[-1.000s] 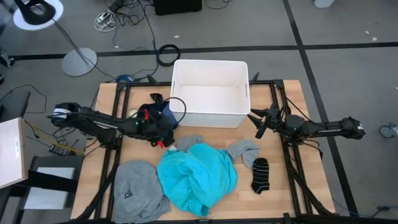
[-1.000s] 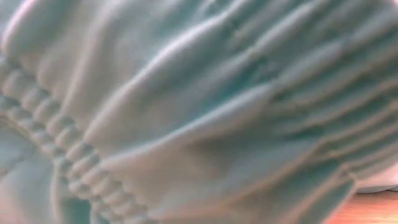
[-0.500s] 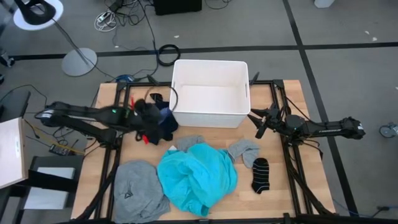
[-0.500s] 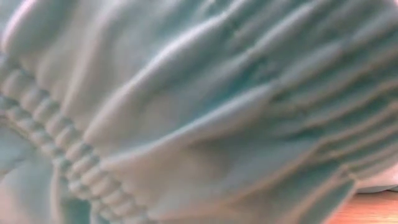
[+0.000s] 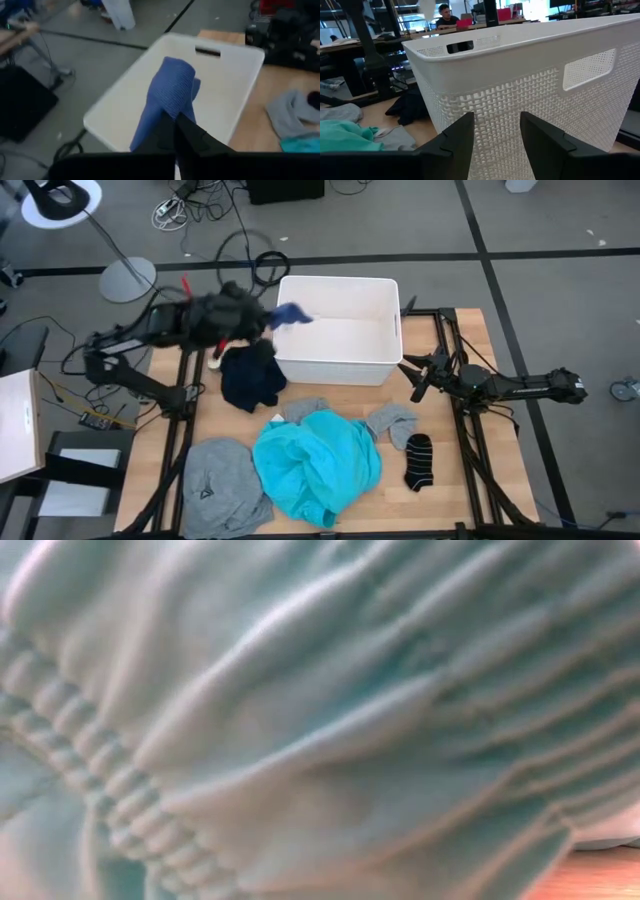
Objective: Sort clothes
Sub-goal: Put the top blue sock into the white laundry bin, then put the right gray sock into the white laundry bin
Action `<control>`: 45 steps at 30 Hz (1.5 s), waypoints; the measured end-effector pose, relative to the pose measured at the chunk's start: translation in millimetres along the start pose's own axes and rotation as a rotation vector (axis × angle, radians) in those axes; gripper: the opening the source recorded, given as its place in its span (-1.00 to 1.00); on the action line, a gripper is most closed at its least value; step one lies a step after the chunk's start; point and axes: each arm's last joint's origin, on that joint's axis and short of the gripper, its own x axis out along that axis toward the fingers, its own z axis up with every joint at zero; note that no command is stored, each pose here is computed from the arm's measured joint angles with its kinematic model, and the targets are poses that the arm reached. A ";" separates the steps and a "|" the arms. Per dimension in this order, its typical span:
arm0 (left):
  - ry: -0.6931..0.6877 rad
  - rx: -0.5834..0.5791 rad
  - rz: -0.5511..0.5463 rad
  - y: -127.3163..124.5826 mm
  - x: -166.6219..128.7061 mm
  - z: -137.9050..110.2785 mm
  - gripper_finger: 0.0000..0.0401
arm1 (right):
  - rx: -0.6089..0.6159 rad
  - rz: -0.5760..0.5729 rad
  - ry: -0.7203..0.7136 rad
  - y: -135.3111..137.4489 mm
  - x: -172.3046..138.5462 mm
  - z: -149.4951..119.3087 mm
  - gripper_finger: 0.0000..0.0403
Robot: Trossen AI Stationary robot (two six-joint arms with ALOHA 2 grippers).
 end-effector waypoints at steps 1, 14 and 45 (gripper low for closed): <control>-0.011 0.004 -0.016 1.2 6.5 9.4 -1.00 | 0.000 0.000 0.000 0.0 0.0 0.0 -0.18; 0.232 0.041 -0.097 5.5 107.9 16.6 -0.67 | 0.020 0.001 -0.006 0.1 0.0 0.6 -0.18; 0.143 -0.049 -0.220 -43.9 -14.1 -105.9 -0.24 | 0.006 0.211 0.453 17.9 -24.5 124.2 -0.27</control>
